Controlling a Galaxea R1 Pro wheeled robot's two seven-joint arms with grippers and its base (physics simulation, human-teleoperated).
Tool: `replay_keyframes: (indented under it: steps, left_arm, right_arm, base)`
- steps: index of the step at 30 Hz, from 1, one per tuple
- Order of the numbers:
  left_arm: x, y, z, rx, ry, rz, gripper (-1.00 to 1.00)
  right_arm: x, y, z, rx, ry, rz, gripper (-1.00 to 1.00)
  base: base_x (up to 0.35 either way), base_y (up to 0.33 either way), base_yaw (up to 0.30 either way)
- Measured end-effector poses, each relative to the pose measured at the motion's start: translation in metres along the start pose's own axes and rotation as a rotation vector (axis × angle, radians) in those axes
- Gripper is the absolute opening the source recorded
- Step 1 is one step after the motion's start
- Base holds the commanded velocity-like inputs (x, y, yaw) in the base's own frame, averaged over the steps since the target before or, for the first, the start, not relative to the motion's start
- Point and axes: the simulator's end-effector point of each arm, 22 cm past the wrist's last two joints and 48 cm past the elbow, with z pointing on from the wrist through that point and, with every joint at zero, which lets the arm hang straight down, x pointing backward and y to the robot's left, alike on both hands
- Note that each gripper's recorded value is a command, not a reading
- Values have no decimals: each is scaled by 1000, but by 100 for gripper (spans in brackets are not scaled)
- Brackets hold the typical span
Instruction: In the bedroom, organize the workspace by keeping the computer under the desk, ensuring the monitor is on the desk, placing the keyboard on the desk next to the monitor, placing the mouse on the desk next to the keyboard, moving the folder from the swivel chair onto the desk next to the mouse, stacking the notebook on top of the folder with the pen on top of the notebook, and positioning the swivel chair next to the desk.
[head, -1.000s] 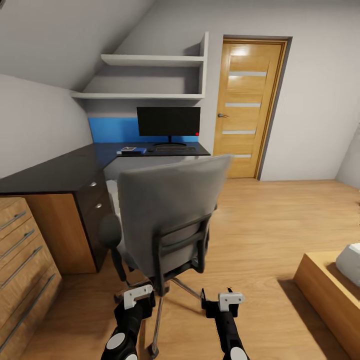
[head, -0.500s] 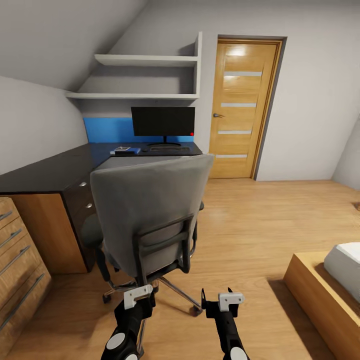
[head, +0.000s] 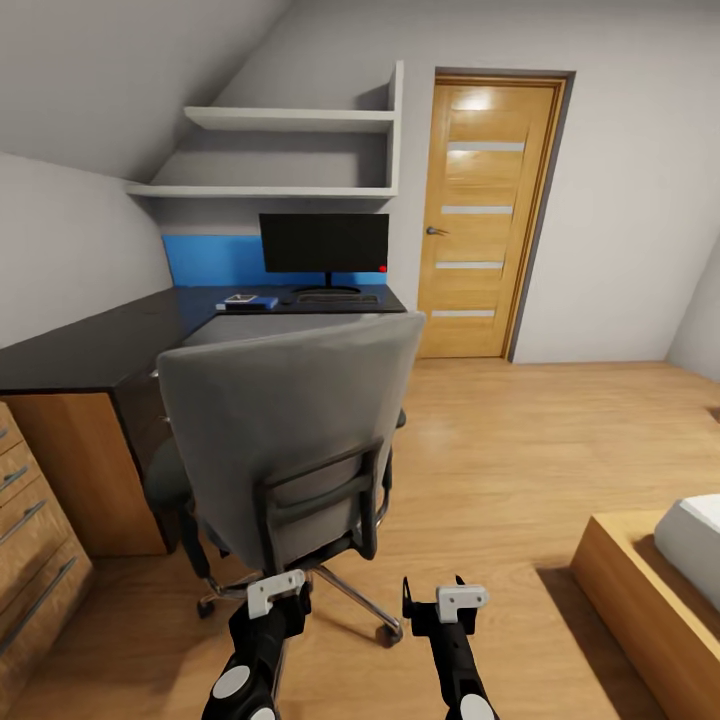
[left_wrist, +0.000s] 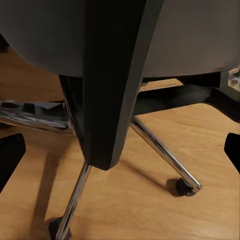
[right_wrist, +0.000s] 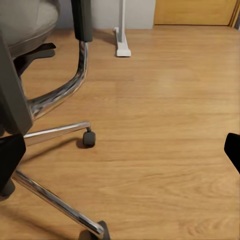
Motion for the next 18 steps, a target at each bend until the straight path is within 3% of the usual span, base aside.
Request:
replay_keyframes:
  steps: [6,18]
  left_arm:
    - [0,0,0,0,1,0,100]
    - [1,0,0,1,1,-2,100]
  right_arm:
    - [0,0,0,0,0,0,100]
    - [0,0,0,0,0,0,100]
  base:
    - [20,119,0]
    - [5,210,0]
